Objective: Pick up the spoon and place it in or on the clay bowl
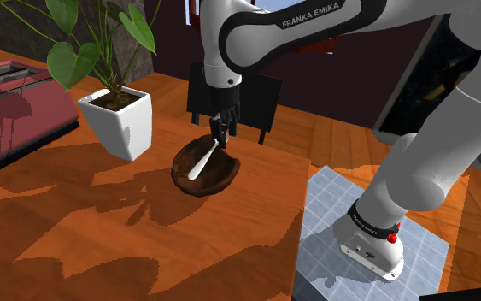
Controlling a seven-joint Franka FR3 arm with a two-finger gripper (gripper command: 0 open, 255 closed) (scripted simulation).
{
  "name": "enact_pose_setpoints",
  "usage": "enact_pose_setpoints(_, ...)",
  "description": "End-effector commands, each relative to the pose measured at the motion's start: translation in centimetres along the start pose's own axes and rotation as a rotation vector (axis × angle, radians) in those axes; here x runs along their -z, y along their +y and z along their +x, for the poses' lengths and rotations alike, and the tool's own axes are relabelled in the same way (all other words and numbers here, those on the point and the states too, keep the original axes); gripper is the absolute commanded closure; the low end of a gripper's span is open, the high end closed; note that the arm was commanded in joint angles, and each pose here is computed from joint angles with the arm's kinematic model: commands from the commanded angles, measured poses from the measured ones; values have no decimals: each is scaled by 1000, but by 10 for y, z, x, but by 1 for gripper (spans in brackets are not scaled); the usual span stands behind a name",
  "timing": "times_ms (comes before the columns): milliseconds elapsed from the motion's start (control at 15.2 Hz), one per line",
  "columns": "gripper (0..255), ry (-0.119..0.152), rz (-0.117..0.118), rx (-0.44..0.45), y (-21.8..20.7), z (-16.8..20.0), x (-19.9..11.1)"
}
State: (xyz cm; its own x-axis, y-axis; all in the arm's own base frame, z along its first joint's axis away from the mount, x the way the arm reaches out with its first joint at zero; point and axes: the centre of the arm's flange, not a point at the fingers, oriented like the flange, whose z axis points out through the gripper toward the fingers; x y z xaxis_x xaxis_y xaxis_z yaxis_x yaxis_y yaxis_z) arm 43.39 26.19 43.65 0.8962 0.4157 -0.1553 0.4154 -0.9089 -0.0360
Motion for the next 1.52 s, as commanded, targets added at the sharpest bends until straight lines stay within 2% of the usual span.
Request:
enact_pose_setpoints(0,255,0,0,0,0,1,-2)
enact_pose_setpoints(330,255,0,0,0,0,1,-2)
enact_pose_setpoints(396,0,0,0,0,0,1,-2)
enact_pose_setpoints(726,0,0,0,0,0,1,-2)
enact_pose_setpoints(990,0,0,0,0,0,1,48)
enact_pose_setpoints(1452,0,0,0,0,0,1,48)
